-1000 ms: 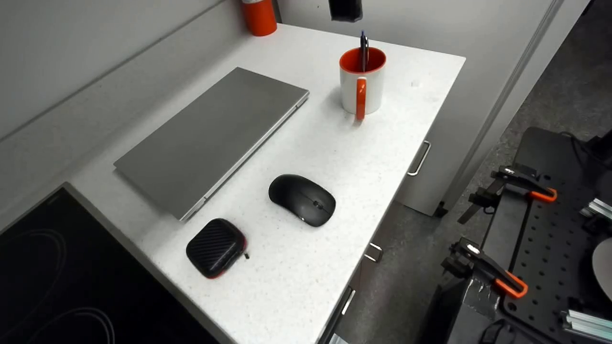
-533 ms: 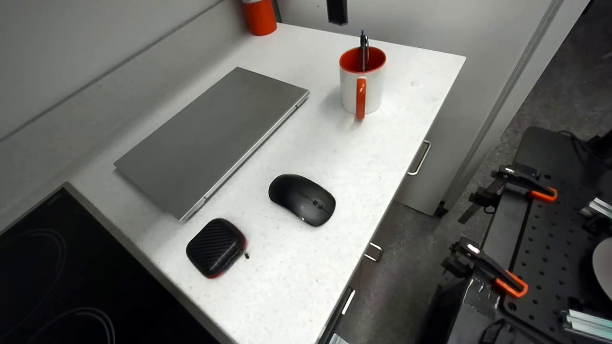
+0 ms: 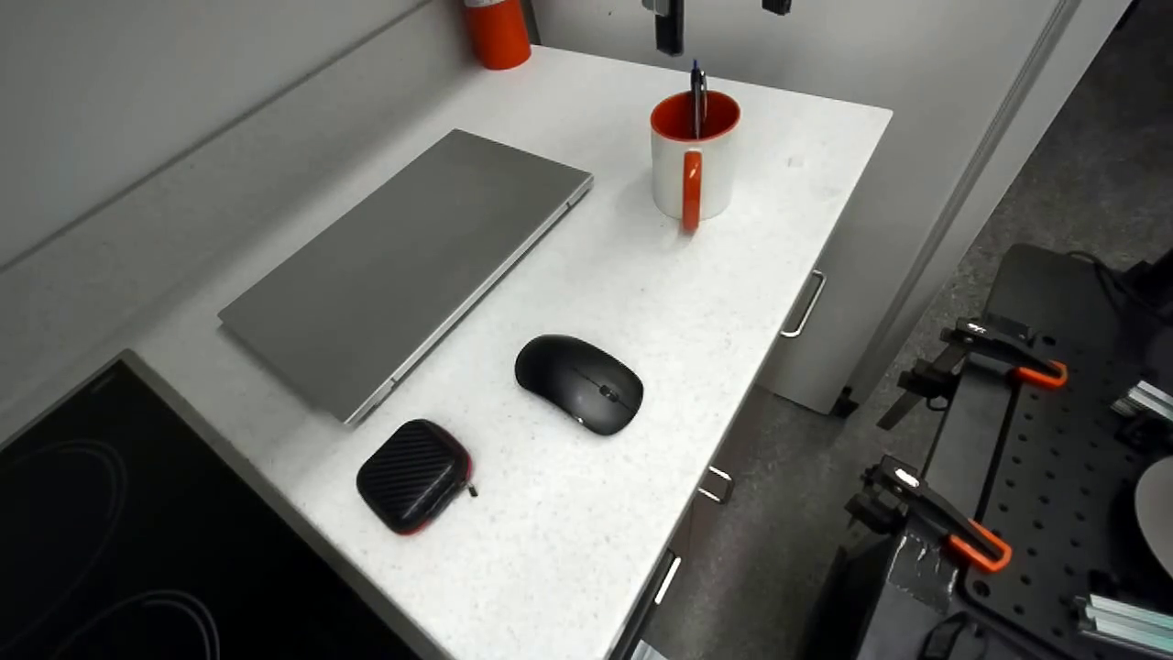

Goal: Take the pen out of the mug and put it on the counter

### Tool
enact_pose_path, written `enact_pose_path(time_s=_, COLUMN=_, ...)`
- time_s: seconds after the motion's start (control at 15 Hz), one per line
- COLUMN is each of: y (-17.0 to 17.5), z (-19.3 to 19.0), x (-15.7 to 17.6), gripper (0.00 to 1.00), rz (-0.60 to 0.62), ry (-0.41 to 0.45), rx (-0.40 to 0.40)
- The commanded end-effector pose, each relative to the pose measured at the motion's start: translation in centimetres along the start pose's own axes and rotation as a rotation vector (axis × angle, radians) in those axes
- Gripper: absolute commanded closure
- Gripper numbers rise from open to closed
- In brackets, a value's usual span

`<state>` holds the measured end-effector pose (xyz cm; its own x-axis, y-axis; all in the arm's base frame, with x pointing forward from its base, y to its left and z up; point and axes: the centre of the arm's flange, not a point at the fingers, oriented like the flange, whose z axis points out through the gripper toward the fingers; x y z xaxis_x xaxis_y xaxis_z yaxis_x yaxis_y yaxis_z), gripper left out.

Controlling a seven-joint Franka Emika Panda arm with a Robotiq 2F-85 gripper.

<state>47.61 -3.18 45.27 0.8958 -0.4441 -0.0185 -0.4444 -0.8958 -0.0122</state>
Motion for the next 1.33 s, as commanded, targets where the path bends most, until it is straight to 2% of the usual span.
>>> enact_pose_path(time_s=0.0, y=-0.1, z=0.0, x=0.0, gripper=0.00, rz=0.001, ry=0.000, rx=0.000)
enact_pose_path(time_s=0.07, y=-0.3, z=0.2, x=0.2, gripper=0.00, rz=0.026, ry=0.041, rx=-0.006)
enact_pose_path(time_s=0.33, y=1.1, z=1.3, x=3.1, gripper=0.00, rz=0.121, ry=0.075, rx=0.027)
enact_pose_path(time_s=0.8, y=5.1, z=4.3, x=6.6, gripper=0.00, rz=0.304, ry=0.082, rx=0.031)
enact_pose_path(time_s=0.87, y=4.9, z=3.9, x=5.3, gripper=0.00, rz=0.246, ry=0.063, rx=0.036)
enact_pose_path(time_s=1.07, y=5.1, z=4.4, x=5.4, gripper=0.00, rz=0.250, ry=0.055, rx=0.032)
enact_pose_path(time_s=1.27, y=4.5, z=4.9, x=6.1, gripper=0.00, rz=0.284, ry=0.094, rx=0.020)
